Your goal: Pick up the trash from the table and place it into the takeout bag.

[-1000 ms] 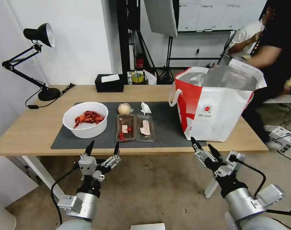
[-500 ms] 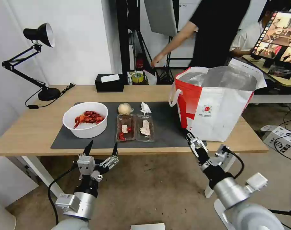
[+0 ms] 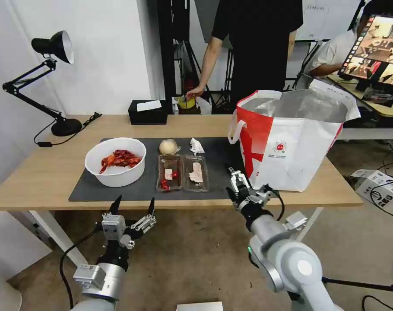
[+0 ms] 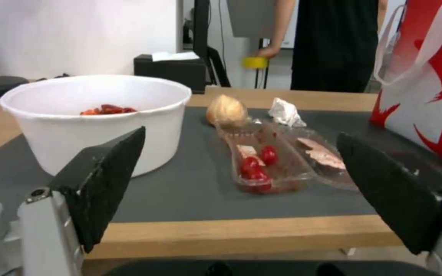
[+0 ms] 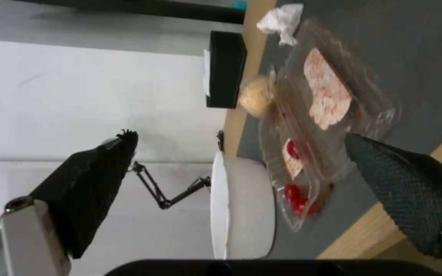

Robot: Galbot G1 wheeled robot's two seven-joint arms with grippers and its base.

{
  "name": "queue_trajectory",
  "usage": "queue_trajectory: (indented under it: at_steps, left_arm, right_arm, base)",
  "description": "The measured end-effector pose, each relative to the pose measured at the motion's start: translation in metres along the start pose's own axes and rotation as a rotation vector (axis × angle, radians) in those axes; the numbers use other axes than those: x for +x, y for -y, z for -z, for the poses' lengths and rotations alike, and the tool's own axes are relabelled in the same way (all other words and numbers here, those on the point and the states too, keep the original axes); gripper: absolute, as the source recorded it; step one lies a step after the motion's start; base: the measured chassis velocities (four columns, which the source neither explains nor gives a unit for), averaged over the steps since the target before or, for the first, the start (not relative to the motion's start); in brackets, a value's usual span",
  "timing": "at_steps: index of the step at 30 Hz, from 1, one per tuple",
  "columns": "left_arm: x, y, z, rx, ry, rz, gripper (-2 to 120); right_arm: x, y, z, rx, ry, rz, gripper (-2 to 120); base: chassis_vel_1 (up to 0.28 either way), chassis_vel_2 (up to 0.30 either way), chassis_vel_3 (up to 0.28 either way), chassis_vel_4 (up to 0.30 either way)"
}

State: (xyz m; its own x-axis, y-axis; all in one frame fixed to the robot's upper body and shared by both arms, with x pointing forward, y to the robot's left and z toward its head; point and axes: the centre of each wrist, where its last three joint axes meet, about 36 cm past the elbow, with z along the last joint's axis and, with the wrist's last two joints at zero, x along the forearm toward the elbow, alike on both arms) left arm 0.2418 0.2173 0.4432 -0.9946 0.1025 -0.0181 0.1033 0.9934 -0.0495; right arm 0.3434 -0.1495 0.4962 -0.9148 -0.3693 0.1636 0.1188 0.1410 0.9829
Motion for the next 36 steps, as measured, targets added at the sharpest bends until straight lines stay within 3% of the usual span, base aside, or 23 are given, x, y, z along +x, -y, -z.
queue_trajectory:
  at_steps: [12,36]
  left_arm:
    - [0.0,-0.003,-0.011,-0.005,-0.036,0.012,100]
    - [-0.006,-0.003,-0.014,-0.004,-0.05,0.016,100]
  right_arm:
    - [-0.043,0.01,-0.028,-0.127,-0.027,-0.062,100]
    - [-0.069,0.031,-0.029,-0.144,-0.077,-0.065,100]
  base:
    - [0.0,0.0,0.0,0.0]
    - [0.0,0.0,0.0,0.0]
